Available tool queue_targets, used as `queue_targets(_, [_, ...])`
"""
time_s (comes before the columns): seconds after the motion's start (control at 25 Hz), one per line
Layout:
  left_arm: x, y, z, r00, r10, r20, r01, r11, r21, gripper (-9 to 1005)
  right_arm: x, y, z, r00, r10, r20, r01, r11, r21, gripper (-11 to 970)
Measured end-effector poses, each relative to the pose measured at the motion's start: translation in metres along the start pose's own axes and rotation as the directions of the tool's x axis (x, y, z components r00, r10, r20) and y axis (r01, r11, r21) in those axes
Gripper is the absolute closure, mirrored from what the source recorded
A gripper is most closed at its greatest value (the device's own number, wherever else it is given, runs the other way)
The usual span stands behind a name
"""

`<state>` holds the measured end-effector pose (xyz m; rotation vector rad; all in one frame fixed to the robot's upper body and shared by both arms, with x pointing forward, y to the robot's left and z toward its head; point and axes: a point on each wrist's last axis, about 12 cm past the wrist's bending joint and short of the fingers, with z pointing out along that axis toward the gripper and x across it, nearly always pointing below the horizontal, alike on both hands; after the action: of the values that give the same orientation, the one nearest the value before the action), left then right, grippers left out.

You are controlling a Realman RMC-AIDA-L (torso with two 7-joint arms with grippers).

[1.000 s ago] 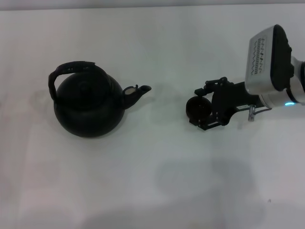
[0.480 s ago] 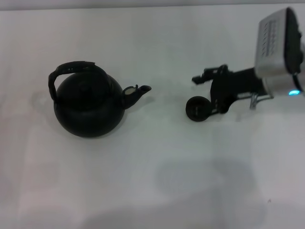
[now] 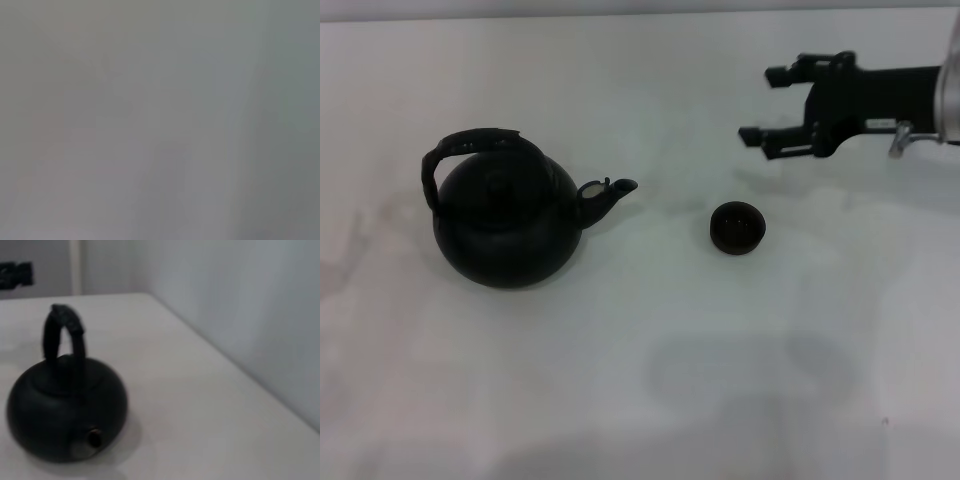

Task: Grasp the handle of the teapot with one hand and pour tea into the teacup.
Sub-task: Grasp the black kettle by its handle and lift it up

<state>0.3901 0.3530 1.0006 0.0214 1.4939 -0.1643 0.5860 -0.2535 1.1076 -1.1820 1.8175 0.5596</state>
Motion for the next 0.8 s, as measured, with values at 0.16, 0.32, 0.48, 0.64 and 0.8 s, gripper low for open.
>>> queue_targets(0.16, [0.003,-0.012,-0.002,1.000,-0.002,-0.021,0.005,0.995,0.097,120,0.006,-0.006,-0.010,1.000,0.011,0.027,-0.012,0.999,0.052,110])
queue_targets(0.32, [0.004,-0.021,-0.002,1.000,-0.011,-0.028,0.015,0.987,0.158,120,0.016,-0.005,-0.018,0.997,0.018,0.075,-0.025,0.996,0.085,111])
queue_targets(0.48, [0.004,-0.024,0.002,1.000,-0.019,-0.022,0.022,0.984,0.178,120,0.024,-0.004,-0.027,0.993,0.035,0.112,-0.048,0.992,0.120,113])
queue_targets(0.64, [0.003,-0.028,0.010,1.000,-0.025,-0.017,0.028,0.978,0.209,121,0.035,-0.004,-0.035,0.990,0.073,0.122,-0.091,0.985,0.150,115])
queue_targets(0.8, [0.002,-0.030,0.016,1.000,-0.026,-0.015,0.028,0.973,0.229,121,0.043,-0.002,-0.039,0.988,0.097,0.118,-0.116,0.980,0.160,115])
